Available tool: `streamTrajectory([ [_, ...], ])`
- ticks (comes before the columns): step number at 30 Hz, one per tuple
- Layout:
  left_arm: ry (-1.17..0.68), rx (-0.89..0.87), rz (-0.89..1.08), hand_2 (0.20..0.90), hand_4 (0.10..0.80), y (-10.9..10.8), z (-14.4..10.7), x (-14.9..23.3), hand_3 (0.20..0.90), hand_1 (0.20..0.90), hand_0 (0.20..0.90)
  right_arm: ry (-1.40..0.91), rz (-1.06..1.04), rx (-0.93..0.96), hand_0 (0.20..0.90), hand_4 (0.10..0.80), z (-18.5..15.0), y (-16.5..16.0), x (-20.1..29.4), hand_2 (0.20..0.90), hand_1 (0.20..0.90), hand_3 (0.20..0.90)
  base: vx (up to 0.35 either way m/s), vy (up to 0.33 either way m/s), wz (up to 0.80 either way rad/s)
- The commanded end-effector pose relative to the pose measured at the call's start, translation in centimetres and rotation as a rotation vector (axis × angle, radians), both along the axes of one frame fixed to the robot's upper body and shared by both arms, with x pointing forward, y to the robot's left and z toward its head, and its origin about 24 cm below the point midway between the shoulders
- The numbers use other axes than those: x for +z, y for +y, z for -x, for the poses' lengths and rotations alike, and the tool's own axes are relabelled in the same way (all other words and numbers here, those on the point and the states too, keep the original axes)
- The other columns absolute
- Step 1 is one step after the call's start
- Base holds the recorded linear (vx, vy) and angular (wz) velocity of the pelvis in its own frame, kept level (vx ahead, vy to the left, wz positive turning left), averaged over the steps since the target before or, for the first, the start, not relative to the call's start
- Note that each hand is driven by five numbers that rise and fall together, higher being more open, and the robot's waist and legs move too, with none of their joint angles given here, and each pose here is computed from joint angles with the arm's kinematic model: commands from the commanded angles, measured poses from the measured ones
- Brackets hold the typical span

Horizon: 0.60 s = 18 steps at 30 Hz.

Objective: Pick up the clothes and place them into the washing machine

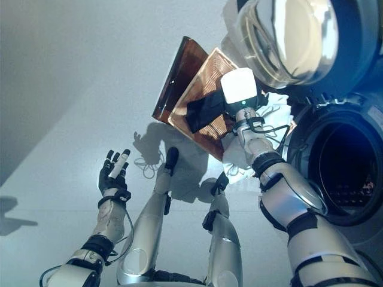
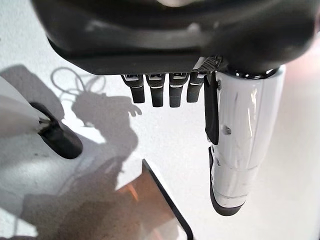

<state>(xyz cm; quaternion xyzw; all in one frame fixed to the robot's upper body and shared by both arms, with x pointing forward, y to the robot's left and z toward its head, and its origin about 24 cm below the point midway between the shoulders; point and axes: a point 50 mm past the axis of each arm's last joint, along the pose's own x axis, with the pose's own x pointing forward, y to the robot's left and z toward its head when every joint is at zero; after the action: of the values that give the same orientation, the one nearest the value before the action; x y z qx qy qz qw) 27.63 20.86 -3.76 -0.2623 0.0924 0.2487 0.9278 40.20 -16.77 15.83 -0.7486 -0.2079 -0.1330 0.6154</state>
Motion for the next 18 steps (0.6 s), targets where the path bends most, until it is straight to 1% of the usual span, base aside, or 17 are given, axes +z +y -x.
streamTrajectory([
  [1, 0.067, 0.060, -0.055, 0.900, 0.800, 1.3, 1.6, -1.3, 0.900, 0.900, 0.900, -0.198, -0.090, 0.081, 0.200, 0.300, 0.4, 0.6, 3.2, 0.200, 0.200, 0.200, 0.077, 0.024, -0.22],
  [3, 0.106, 0.069, -0.058, 0.900, 0.800, 1.5, 2.1, -2.0, 0.900, 0.900, 0.900, -0.181, -0.161, 0.122, 0.200, 0.300, 0.9, 1.1, 2.4, 0.200, 0.200, 0.200, 0.068, 0.021, -0.17],
  [6, 0.155, 0.093, -0.063, 0.900, 0.800, 1.9, 2.7, -2.7, 0.900, 0.900, 0.900, -0.166, -0.345, 0.213, 0.200, 0.300, 2.0, 2.1, 1.3, 0.200, 0.200, 0.200, 0.051, 0.022, -0.21],
  [10, 0.214, 0.109, -0.072, 0.900, 0.800, 2.1, 3.4, -3.5, 0.900, 0.900, 0.900, -0.140, -0.698, 0.358, 0.200, 0.300, 3.5, 3.8, 0.5, 0.200, 0.200, 0.200, 0.048, 0.029, -0.15],
  [14, 0.274, 0.107, -0.073, 0.900, 0.800, 2.0, 4.2, -4.4, 0.900, 0.900, 0.900, -0.058, -1.220, 0.483, 0.200, 0.300, 4.9, 4.8, -0.9, 0.200, 0.200, 0.200, 0.029, 0.014, -0.11],
  [18, 0.314, 0.089, -0.059, 0.900, 0.800, 1.4, 4.7, -5.1, 0.900, 0.900, 0.900, 0.091, -1.754, 0.573, 0.200, 0.300, 6.3, 5.5, -4.1, 0.200, 0.200, 0.200, 0.012, 0.006, -0.10],
])
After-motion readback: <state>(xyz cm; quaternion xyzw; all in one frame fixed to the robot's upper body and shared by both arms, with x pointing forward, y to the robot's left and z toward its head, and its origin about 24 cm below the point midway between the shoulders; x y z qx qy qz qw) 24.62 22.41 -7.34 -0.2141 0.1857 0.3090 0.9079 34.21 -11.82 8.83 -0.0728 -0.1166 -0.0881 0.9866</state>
